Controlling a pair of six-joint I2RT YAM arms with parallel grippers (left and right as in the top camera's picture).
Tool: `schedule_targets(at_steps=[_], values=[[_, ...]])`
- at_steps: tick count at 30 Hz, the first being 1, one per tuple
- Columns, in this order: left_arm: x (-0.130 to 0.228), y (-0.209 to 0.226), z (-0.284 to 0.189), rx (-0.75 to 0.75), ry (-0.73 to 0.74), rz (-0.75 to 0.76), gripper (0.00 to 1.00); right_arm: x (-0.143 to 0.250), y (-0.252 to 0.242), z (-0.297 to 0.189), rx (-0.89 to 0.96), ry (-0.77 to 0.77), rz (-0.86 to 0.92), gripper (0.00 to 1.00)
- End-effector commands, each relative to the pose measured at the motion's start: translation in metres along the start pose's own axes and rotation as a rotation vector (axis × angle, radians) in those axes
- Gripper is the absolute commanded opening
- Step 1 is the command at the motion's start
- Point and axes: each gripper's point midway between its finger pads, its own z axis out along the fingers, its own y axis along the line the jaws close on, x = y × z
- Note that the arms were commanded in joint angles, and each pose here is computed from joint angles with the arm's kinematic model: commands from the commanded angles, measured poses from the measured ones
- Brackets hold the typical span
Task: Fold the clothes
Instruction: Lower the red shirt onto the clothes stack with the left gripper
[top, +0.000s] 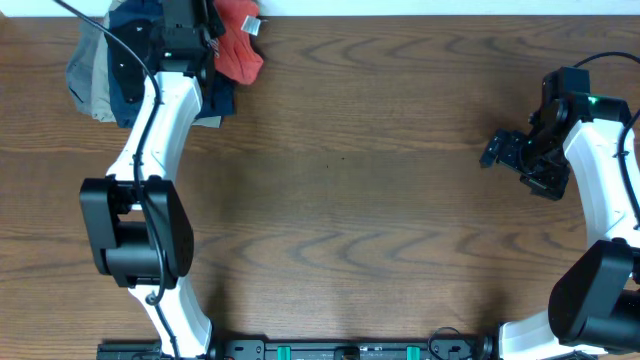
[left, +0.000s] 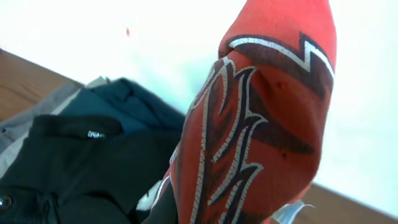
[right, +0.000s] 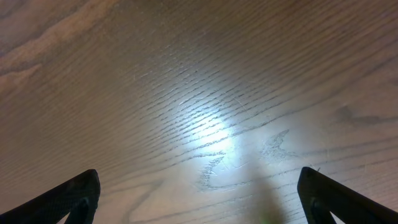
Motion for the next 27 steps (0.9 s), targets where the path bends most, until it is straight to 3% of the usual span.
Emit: schedule_targets(at_steps=[1,10,18,23,27], values=[[-0.068,0.003,-0.038,0.008,-0.152,-0.099,0.06,-0.003,0.001,-0.002,-0.006,-0.005,-0.009,0.99],[-0.052,0.029,-0.026,-0.055,-0.085,-0.087,0.06,-0.003,0.001,-0.002,-0.006,-0.005,-0.009,0.99],[-0.037,0.082,0.0,-0.158,-0.038,-0.101,0.06,-0.003,0.001,-0.002,-0.006,-0.005,-0.009,0.99],[-0.018,0.124,0.023,-0.234,0.007,-0.112,0.25,-0.003,0.001,-0.002,-0.005,-0.005,-0.009,0.99],[-0.003,0.16,0.037,-0.295,0.044,-0.12,0.6,-0.003,0.001,-0.002,-0.006,-0.005,-0.009,0.99]])
